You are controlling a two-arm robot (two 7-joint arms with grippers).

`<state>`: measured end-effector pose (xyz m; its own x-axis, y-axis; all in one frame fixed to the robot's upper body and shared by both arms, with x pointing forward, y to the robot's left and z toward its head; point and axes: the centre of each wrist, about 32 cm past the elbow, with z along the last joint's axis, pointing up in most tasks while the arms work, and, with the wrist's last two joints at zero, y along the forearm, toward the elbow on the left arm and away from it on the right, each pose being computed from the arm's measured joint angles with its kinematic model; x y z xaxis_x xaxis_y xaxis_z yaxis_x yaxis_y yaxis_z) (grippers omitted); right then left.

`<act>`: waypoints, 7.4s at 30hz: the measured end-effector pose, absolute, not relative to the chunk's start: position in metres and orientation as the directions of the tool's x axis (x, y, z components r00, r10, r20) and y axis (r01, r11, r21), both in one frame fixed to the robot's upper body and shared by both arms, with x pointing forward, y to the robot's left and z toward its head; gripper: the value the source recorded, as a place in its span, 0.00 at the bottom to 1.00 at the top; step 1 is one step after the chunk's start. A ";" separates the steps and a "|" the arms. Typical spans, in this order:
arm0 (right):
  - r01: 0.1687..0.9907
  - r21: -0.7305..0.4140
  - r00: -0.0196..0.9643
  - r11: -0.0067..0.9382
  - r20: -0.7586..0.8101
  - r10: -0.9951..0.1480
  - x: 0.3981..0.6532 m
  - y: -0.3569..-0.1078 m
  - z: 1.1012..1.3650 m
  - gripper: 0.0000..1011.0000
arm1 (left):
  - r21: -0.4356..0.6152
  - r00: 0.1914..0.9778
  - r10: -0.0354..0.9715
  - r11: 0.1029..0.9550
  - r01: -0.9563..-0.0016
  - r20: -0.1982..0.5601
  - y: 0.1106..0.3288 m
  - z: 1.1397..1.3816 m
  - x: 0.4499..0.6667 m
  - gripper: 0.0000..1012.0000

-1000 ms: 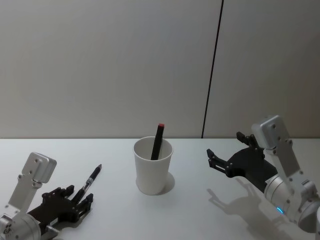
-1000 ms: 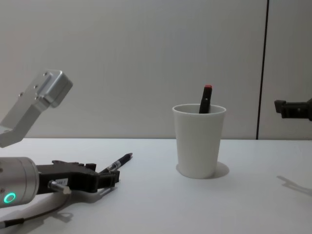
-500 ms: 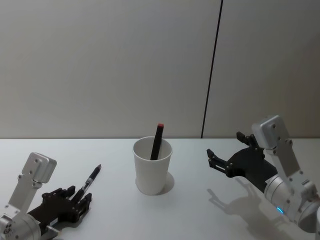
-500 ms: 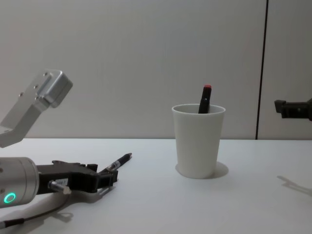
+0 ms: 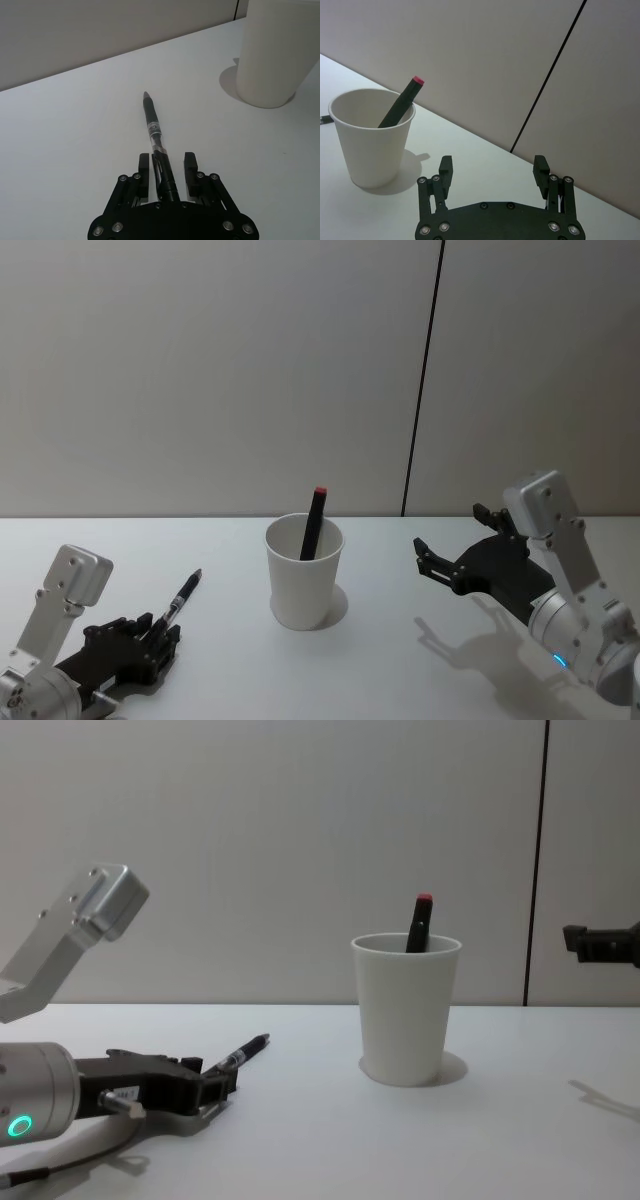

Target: Place the pen into the pen holder.

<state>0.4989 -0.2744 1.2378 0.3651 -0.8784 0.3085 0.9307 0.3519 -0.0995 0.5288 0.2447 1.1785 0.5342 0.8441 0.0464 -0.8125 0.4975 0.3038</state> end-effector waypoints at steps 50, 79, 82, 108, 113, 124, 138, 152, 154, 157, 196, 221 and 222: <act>0.931 -0.099 0.365 0.352 0.308 -0.878 0.499 -0.274 1.238 0.99 | 0.305 0.533 0.845 0.497 -0.813 0.046 0.245 1.178 0.529 0.20; 0.931 -0.099 0.365 0.352 0.309 -0.878 0.499 -0.274 1.238 0.99 | 0.304 0.532 0.846 0.495 -0.814 0.046 0.245 1.178 0.529 0.20; 0.931 -0.099 0.365 0.352 0.309 -0.878 0.499 -0.274 1.238 0.99 | 0.304 0.532 0.846 0.495 -0.814 0.046 0.245 1.178 0.529 0.20; 0.931 -0.099 0.365 0.352 0.309 -0.878 0.499 -0.274 1.238 0.99 | 0.304 0.532 0.846 0.495 -0.814 0.047 0.245 1.179 0.529 0.20; 0.931 -0.096 0.365 0.353 0.304 -0.880 0.498 -0.274 1.237 0.99 | 0.301 0.530 0.847 0.492 -0.817 0.053 0.244 1.180 0.528 0.20; 0.931 -0.029 0.361 0.364 0.226 -0.905 0.479 -0.260 1.218 0.99 | 0.195 0.491 0.859 0.461 -0.865 0.147 0.227 1.184 0.515 0.20; 0.938 0.051 0.338 0.342 0.070 -0.938 0.448 -0.240 1.192 0.99 | -0.053 0.412 0.879 0.436 -0.898 0.239 0.201 1.201 0.494 0.19; 0.940 0.060 0.333 0.335 0.043 -0.942 0.443 -0.237 1.189 0.99 | -0.083 0.404 0.882 0.434 -0.897 0.243 0.198 1.204 0.492 0.19; 0.940 0.060 0.333 0.335 0.043 -0.942 0.443 -0.237 1.189 0.99 | -0.083 0.404 0.882 0.434 -0.897 0.243 0.198 1.204 0.492 0.19; 0.940 0.060 0.333 0.335 0.043 -0.942 0.443 -0.237 1.189 0.99 | -0.084 0.404 0.882 0.434 -0.897 0.243 0.198 1.204 0.492 0.19; 0.773 0.207 0.632 0.599 -0.331 -0.701 0.477 -0.221 1.217 0.99 | -0.249 0.569 0.740 0.663 -0.706 0.359 0.182 1.215 0.493 0.20; 0.697 0.405 0.688 0.592 -0.610 -0.393 0.503 -0.202 1.223 0.99 | -0.304 0.586 0.708 0.703 -0.644 0.394 0.170 1.219 0.490 0.20; 0.701 0.407 0.683 0.586 -0.620 -0.387 0.503 -0.202 1.222 0.99 | -0.304 0.587 0.707 0.703 -0.643 0.395 0.170 1.219 0.490 0.19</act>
<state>0.5033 -0.2017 1.2220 0.6825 -0.3867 -0.6202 0.7012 0.5856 0.4066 0.4902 0.1696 1.2188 0.5865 0.7073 0.3947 -0.6431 0.7029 -0.3039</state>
